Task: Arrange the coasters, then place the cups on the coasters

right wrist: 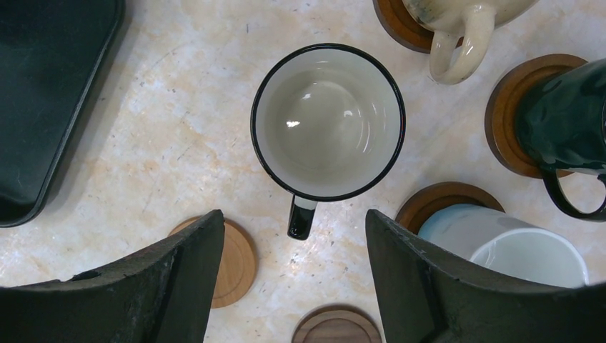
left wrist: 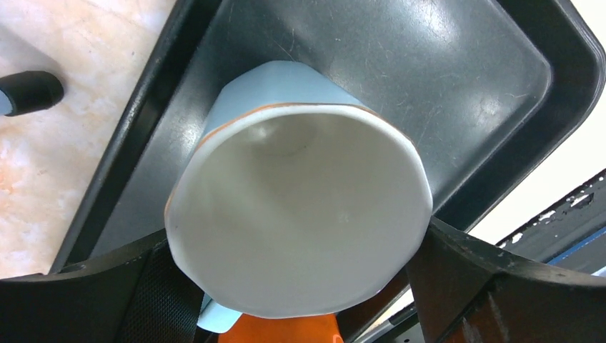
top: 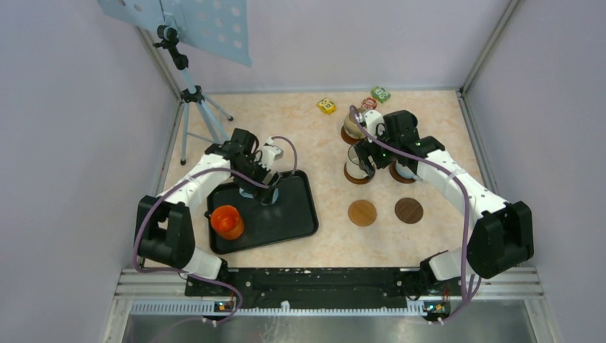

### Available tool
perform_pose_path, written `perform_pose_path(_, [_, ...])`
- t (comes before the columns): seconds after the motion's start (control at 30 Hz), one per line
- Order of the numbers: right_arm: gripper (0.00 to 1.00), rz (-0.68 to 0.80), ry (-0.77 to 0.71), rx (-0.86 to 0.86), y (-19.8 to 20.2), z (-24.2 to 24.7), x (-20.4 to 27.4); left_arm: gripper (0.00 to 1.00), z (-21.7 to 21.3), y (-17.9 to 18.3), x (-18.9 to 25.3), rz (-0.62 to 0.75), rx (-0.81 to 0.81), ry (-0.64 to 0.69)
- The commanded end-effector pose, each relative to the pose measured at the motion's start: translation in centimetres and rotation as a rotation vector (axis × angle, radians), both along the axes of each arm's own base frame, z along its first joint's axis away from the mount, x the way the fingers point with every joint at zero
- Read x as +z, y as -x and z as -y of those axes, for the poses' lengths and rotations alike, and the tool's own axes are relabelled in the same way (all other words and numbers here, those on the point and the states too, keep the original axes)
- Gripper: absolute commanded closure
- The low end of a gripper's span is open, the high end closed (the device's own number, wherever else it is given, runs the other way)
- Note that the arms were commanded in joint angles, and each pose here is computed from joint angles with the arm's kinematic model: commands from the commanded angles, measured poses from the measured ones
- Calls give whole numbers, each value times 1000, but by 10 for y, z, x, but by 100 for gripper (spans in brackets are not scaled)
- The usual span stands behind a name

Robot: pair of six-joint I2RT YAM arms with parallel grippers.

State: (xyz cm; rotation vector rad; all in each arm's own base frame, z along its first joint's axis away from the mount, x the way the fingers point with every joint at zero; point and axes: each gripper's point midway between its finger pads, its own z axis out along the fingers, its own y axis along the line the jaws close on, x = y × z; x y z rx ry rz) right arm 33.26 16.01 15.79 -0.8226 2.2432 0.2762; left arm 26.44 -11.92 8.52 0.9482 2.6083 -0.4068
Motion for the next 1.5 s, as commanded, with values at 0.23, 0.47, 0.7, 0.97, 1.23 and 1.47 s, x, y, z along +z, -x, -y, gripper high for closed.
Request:
perform_pose_path(0.23, [28, 71, -40, -3, -6, -1, 32, 1, -10, 26, 14, -15, -28, -21])
perform_pose_path(0.47, [28, 72, -43, -1, -5, -2, 34, 3, -12, 34, 21, -14, -56, -22])
perform_pose_path(0.7, [28, 74, -43, 2, -3, -1, 36, 7, -18, 38, 26, -7, -76, -54])
perform_pose_path(0.97, [28, 68, -46, 5, -3, -2, 34, 14, -35, 38, 36, 39, -75, -132])
perform_pose_path(1.23, [28, 62, -47, 8, -1, -2, 33, 38, -49, 10, 74, 219, -10, -168])
perform_pose_path(1.47, [28, 63, -48, 9, 0, -2, 34, 61, -76, -3, 51, 222, 16, -281])
